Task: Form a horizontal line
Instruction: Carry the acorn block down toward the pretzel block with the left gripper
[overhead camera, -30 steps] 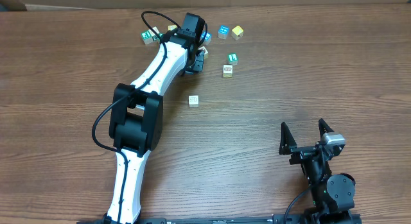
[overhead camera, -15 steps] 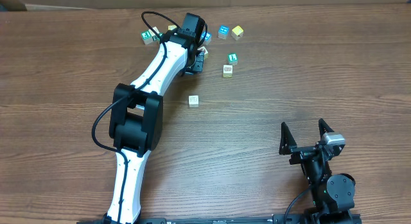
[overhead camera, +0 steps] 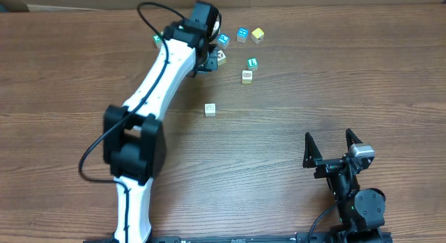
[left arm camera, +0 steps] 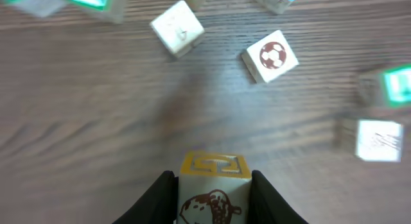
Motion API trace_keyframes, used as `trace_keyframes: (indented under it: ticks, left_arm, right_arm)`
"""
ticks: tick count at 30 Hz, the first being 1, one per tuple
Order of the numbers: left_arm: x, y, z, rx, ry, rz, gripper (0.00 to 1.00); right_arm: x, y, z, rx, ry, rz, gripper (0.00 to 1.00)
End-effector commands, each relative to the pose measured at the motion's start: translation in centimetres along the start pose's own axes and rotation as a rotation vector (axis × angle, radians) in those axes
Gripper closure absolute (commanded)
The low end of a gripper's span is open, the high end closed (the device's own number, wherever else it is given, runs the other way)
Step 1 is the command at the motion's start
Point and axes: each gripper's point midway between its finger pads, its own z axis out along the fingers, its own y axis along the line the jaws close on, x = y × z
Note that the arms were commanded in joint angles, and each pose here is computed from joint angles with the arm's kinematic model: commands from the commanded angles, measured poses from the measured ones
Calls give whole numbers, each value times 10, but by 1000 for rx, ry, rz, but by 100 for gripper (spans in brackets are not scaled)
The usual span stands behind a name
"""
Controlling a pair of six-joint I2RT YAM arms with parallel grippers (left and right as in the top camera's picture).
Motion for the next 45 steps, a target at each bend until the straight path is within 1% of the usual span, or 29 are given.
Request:
trace_keyframes:
  ticks: [1, 5, 8, 12, 17, 19, 22, 26, 32, 40, 45]
  left_arm:
    - [-1, -17, -40, 56, -27, -88, 72]
    - [22, -34, -41, 52, 40, -112, 72]
    - [39, -50, -41, 45, 70, -93, 70]
    - [61, -69, -38, 26, 102, -112, 70]
    - [85, -69, -24, -84, 100, -175, 71]
    - [96, -71, -16, -99, 111, -195, 71]
    - [106, -72, -2, -107, 113, -183, 71]
    - [113, -71, 15, -102, 104, -179, 71]
    - [120, -73, 36, -79, 82, -112, 71]
    - [125, -72, 48, -72, 73, -109, 71]
    - [124, -73, 48, -69, 69, -110, 67]
  right_arm:
    - [1, -1, 0, 2, -5, 0, 0]
    - [1, -1, 0, 2, -5, 0, 0]
    - [1, -1, 0, 2, -5, 0, 0]
    - [1, -1, 0, 2, -5, 0, 0]
    - [1, -1, 0, 2, -5, 0, 0]
    - [1, -1, 0, 2, -5, 0, 0]
    - [1, -1, 0, 2, -5, 0, 0]
    - [1, -1, 0, 2, -5, 0, 0]
    - [1, -1, 0, 2, -5, 0, 0]
    - [1, -1, 0, 2, -5, 0, 0]
    - [1, -1, 0, 2, -5, 0, 0]
